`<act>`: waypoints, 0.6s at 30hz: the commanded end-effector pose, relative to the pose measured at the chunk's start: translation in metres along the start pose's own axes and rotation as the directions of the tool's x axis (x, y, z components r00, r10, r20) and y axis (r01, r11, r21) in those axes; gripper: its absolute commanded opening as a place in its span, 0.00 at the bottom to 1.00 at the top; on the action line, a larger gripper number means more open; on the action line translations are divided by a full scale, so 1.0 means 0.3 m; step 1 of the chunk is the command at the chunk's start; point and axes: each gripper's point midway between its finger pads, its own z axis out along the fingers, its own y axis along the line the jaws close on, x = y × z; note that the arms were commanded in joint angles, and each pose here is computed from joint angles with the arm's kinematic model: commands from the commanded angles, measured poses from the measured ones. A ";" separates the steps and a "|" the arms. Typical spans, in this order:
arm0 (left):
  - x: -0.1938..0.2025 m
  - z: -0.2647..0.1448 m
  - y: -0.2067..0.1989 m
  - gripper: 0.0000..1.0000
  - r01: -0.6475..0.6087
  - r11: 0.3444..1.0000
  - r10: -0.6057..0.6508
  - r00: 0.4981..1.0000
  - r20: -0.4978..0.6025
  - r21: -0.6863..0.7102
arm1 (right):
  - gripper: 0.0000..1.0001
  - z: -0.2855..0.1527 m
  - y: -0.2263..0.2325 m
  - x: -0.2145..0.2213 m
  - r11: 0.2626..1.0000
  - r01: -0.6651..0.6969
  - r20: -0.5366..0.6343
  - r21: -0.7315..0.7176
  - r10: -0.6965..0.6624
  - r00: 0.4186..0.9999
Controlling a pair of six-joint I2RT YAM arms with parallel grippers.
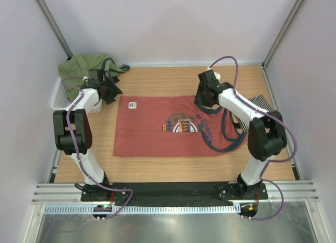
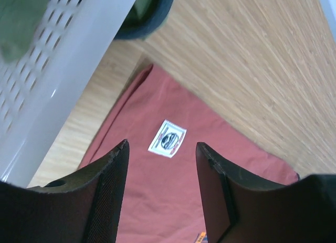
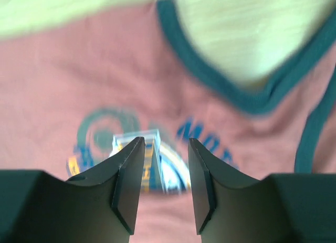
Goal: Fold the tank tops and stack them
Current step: Fold the tank top
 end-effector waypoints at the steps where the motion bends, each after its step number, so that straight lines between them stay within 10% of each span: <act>1: -0.045 0.016 -0.057 0.55 -0.064 0.997 0.064 0.998 0.005 0.037 | 0.45 0.112 0.017 -0.096 0.996 -0.041 -0.023 -0.074 0.039 0.999; 18: -0.081 0.205 -0.011 0.49 -0.149 0.988 0.147 0.988 -0.043 -0.051 | 0.51 0.428 0.117 -0.261 0.966 -0.100 -0.063 -0.237 0.088 0.994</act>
